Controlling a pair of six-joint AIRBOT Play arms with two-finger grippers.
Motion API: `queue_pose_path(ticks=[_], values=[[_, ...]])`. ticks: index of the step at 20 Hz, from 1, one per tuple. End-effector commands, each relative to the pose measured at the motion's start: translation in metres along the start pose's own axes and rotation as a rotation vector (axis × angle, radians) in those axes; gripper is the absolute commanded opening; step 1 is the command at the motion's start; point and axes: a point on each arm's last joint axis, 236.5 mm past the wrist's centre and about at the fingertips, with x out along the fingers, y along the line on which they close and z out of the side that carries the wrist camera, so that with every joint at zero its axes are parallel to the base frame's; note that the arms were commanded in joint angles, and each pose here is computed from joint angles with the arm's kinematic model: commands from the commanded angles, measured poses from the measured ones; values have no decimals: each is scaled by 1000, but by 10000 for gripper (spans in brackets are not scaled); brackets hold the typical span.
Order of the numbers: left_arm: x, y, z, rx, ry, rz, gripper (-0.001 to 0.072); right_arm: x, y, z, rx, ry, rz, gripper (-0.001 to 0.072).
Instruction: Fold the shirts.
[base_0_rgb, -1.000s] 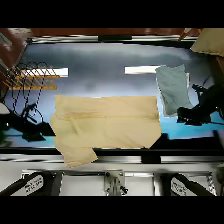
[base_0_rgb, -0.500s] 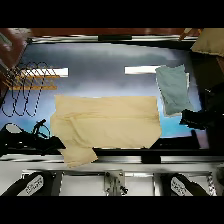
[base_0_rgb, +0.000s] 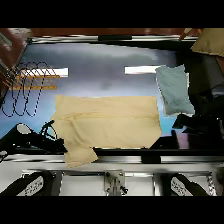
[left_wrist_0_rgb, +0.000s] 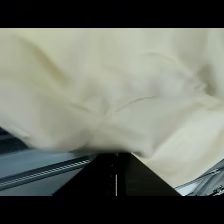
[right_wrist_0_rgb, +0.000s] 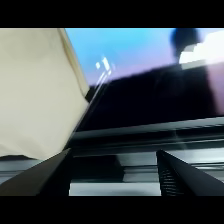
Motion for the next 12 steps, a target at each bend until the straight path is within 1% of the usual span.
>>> queue_pose_path(ticks=[1,3,5,10,11,12], values=[[2,-5,-11,34,50,-4,36,40,33,-34,29,107,181,640],[0,-4,-10,38,39,-6,35,65,43,-46,78,119,250,640],[-7,-6,-6,41,11,-8,36,84,41,-52,118,114,258,640],[-23,-9,3,60,-78,-3,36,103,39,-65,151,124,267,640],[-24,-10,4,62,-82,-3,35,103,42,-61,158,111,278,611],[-24,-10,4,65,-87,-1,35,104,44,-57,156,93,283,598]])
